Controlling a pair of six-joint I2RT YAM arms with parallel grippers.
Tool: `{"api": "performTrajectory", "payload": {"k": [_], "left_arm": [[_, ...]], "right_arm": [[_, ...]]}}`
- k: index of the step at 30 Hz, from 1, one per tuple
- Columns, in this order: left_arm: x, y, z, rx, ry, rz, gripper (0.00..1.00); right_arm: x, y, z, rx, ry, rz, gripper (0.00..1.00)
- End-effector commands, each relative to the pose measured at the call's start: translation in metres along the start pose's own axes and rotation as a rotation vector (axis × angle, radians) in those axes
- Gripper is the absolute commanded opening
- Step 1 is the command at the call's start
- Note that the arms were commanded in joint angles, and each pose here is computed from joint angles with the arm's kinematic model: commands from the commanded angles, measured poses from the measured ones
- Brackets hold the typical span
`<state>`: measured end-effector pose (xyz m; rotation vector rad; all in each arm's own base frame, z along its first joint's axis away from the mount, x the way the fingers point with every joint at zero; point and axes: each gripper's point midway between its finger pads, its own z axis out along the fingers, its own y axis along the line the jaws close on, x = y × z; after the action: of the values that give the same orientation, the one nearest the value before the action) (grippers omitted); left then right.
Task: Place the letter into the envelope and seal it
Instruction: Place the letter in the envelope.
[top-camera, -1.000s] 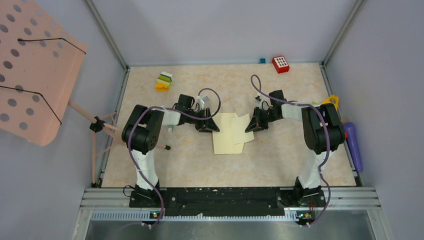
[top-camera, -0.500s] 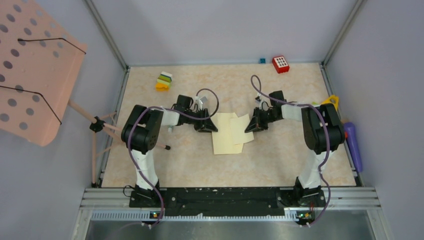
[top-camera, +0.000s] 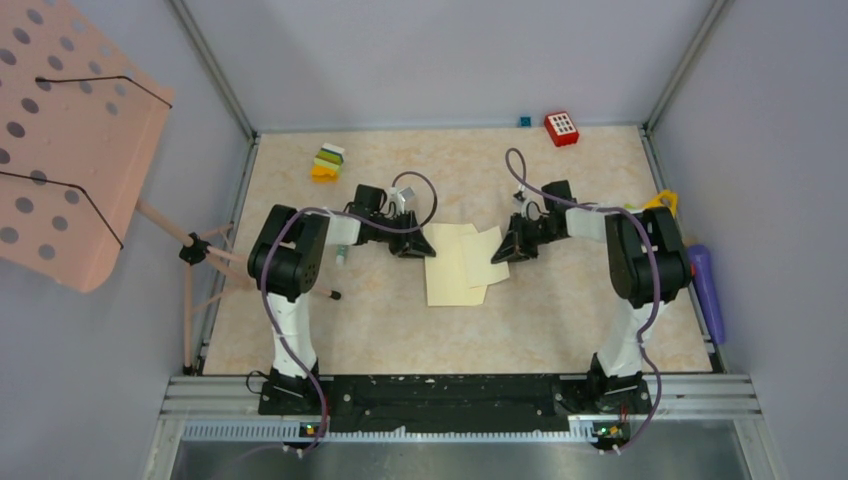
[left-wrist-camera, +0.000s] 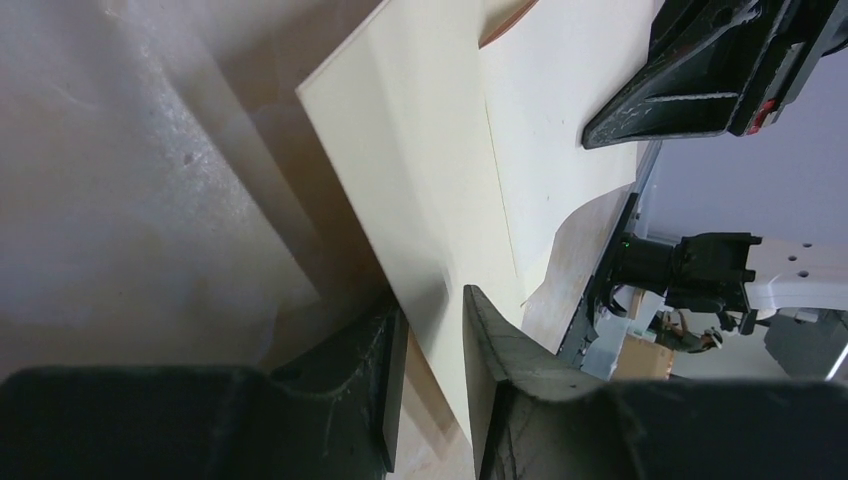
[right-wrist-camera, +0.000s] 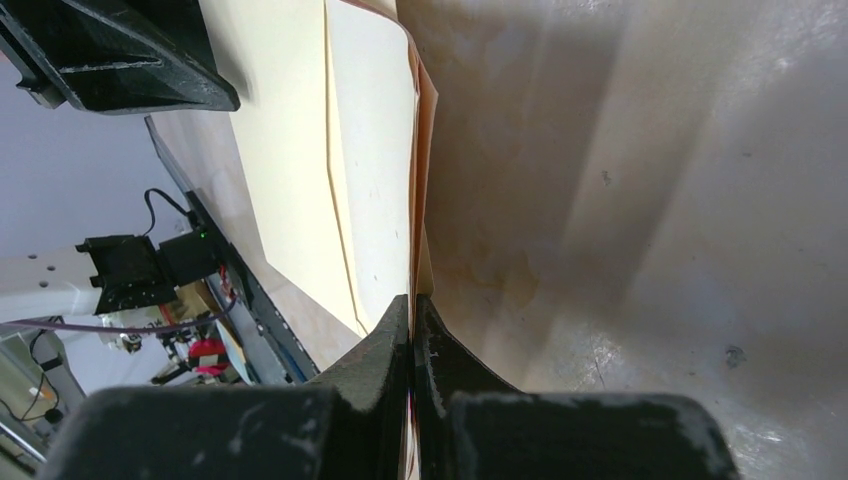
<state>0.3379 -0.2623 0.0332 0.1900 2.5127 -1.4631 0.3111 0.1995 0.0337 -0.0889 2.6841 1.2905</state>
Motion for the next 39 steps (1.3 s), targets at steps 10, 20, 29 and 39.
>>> {"api": "performTrajectory", "payload": {"k": [10, 20, 29, 39], "left_arm": [[-0.033, 0.003, 0.007, -0.009, -0.135, 0.008, 0.28], [-0.025, 0.003, 0.015, -0.008, -0.129, -0.005, 0.22], [-0.021, 0.000, 0.019, -0.003, -0.120, -0.003, 0.22], [-0.020, 0.003, 0.015, -0.040, -0.140, -0.007, 0.18]], "right_arm": [[-0.028, 0.020, -0.027, -0.053, -0.116, -0.061, 0.00], [-0.023, 0.017, -0.022, -0.080, -0.097, -0.036, 0.00], [-0.016, 0.016, -0.016, -0.085, -0.069, -0.027, 0.00], [-0.012, 0.016, -0.026, -0.071, -0.072, -0.020, 0.00]]}}
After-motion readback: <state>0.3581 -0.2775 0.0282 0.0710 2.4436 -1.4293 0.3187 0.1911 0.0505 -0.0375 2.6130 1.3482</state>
